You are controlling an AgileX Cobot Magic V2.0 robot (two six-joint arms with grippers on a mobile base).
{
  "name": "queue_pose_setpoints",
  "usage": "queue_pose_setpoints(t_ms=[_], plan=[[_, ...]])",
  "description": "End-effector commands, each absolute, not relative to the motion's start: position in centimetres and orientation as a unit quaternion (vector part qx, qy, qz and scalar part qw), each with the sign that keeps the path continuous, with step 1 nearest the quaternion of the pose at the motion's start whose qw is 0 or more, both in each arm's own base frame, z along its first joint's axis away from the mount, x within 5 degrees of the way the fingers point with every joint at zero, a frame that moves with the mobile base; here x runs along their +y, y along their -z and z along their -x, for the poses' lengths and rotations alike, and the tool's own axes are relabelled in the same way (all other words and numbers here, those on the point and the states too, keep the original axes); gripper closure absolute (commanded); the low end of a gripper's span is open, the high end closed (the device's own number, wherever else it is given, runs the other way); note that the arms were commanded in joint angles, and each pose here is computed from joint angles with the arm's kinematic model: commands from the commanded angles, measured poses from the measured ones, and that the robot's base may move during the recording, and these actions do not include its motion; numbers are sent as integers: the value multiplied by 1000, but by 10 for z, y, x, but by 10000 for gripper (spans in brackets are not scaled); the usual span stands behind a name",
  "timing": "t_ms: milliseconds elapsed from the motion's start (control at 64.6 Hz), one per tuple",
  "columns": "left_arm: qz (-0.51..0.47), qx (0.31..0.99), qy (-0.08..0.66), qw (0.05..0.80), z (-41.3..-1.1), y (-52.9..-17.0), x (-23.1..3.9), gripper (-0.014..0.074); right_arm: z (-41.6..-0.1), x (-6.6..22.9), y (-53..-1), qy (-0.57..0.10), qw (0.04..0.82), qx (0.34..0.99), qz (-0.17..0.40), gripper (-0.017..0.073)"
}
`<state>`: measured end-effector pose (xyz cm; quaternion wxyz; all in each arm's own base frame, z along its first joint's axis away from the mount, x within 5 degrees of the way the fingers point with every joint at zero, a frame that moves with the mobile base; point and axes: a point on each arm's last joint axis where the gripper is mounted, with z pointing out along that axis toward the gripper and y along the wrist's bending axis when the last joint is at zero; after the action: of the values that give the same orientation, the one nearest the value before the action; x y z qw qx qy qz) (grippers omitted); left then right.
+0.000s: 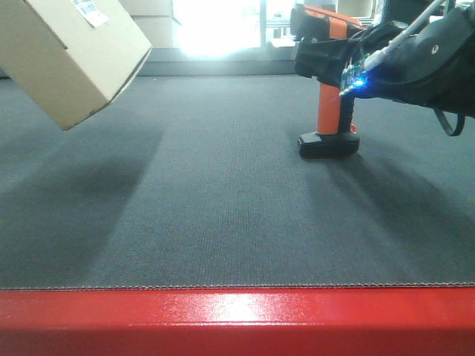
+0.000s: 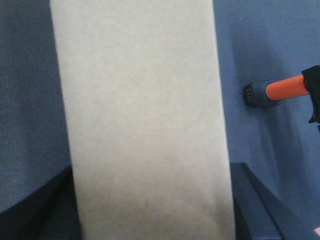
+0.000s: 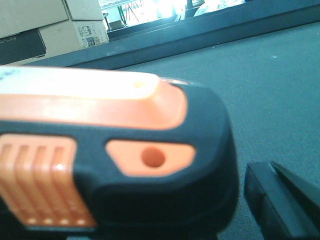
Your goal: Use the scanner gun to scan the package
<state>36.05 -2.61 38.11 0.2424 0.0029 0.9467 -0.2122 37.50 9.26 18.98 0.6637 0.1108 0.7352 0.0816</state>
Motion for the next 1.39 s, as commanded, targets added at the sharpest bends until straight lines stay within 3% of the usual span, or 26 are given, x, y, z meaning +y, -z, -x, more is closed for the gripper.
queue_pose_setpoints(t_ms=[0, 201, 294, 542, 635, 851, 1269, 1378], plan=[[1, 944, 217, 249, -360, -384, -26, 704, -376, 92, -194, -82, 676, 723, -114, 0], [1, 944, 217, 249, -360, -384, -26, 704, -376, 92, -194, -82, 676, 723, -115, 2], [1, 944, 217, 249, -360, -384, -26, 704, -376, 92, -194, -82, 676, 723, -115, 65], [1, 944, 217, 249, -360, -384, -26, 704, -375, 93, -194, -84, 667, 731, -113, 577], [1, 944, 217, 249, -360, -384, -26, 704, -374, 93, -198, -87, 669, 730, -114, 729], [1, 944, 217, 249, -360, -384, -26, 704, -370, 91, -217, -80, 685, 718, -96, 718], [1, 944, 215, 249, -360, -384, -25, 704, -342, 89, -283, 42, 699, 709, 85, 718], [0, 945, 211, 249, -360, -384, -25, 704, -337, 84, -293, 60, 695, 708, 108, 718]])
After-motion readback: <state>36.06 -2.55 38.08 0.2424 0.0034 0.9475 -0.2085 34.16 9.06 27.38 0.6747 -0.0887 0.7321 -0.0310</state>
